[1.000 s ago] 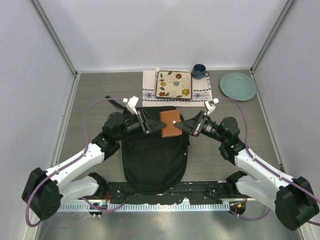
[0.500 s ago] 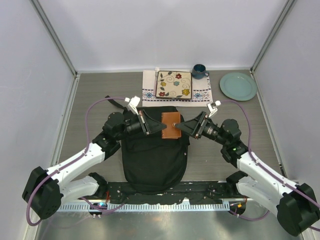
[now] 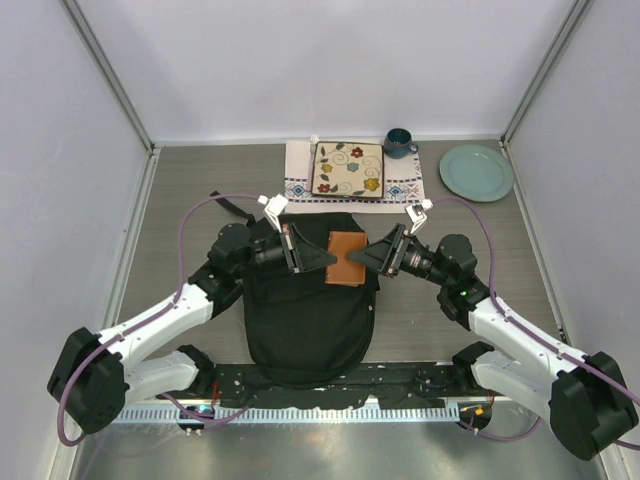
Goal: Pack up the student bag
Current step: Place the personal item in the student bag.
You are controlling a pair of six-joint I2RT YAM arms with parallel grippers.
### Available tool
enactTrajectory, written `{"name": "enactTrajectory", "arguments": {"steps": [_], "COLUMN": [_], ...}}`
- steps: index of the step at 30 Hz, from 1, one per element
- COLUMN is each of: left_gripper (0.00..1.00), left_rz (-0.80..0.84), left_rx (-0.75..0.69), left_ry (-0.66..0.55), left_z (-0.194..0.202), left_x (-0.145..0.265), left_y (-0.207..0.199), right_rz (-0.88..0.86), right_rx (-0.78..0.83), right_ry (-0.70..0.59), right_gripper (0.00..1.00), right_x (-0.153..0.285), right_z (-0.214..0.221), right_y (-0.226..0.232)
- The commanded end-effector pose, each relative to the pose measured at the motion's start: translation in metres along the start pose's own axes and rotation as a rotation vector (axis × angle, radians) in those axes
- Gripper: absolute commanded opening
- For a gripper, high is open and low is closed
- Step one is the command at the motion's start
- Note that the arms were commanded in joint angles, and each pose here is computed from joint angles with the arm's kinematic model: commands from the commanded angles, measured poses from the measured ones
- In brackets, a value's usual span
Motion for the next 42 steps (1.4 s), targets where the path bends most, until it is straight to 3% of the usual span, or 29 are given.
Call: {"name": "enactTrajectory", "arguments": {"steps": [1,4,5,6,7,9,10,12,14,18,23,28,33,42], "left_gripper": [0.00,0.01,0.06,0.17,0.41,0.56,0.67,0.78,0.88,0.89,0.82,0.75,0.74,0.71], "left_rz": [0.108,0.096,0.093,0.075,0.038,-0.012,-0.113,-0.262,-0.478,-0.815,-0.976,-1.049,-1.074,-1.033], "left_rx": [-0.048,-0.039,-0.040,-0.044,-0.033,-0.056,-0.063,-0.072,-0.133,-0.212,-0.231,-0.160,-0.141,-0.212], "left_ry": [0.009,0.008,0.006,-0.008,0.001,-0.017,-0.024,-0.021,-0.104,-0.082,0.056,0.149,0.191,0.362], "left_z": [-0.007,-0.007,-0.006,-0.007,-0.005,-0.009,-0.008,-0.008,-0.018,-0.032,-0.034,-0.023,-0.009,0.013], "left_x": [-0.004,-0.005,-0.004,-0.005,-0.004,-0.001,0.003,0.014,0.025,0.041,0.030,0.016,0.010,0.004], "left_y": [-0.016,-0.014,-0.014,-0.012,-0.007,-0.008,0.002,0.006,0.022,0.041,0.063,0.081,0.088,0.095], "right_rz": [-0.186,-0.199,-0.201,-0.199,-0.197,-0.123,-0.091,0.055,0.151,0.279,0.284,0.284,0.282,0.278], "right_rx": [0.072,0.072,0.069,0.068,0.067,0.065,0.087,0.110,0.139,0.150,0.135,0.127,0.130,0.123], "right_ry": [-0.003,-0.005,0.000,-0.001,-0.013,-0.040,-0.059,-0.063,-0.143,-0.187,-0.185,-0.193,-0.194,-0.177], "right_gripper": [0.52,0.23,0.09,0.03,0.00,0.00,0.00,0.00,0.00,0.00,0.00,0.00,0.00,0.00], "right_x": [0.000,0.003,0.003,0.003,0.004,0.004,0.006,0.010,0.016,0.026,0.027,0.028,0.029,0.027], "right_z": [-0.009,-0.007,-0.006,-0.006,-0.006,-0.006,-0.007,-0.007,-0.014,-0.014,-0.012,-0.012,-0.012,-0.009], "right_y": [0.033,0.034,0.034,0.034,0.035,0.025,0.024,0.010,0.009,0.000,-0.002,-0.002,-0.001,-0.005]}}
Point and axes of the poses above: each gripper's point midway between its finger pads, its own x axis back along the fingers, its own y axis along the line the jaws close on, z = x × y, the point moved 8 cm from there along x, back along the fingers, and after that the axes turned 1 degree about x, right-handed, at the moved point
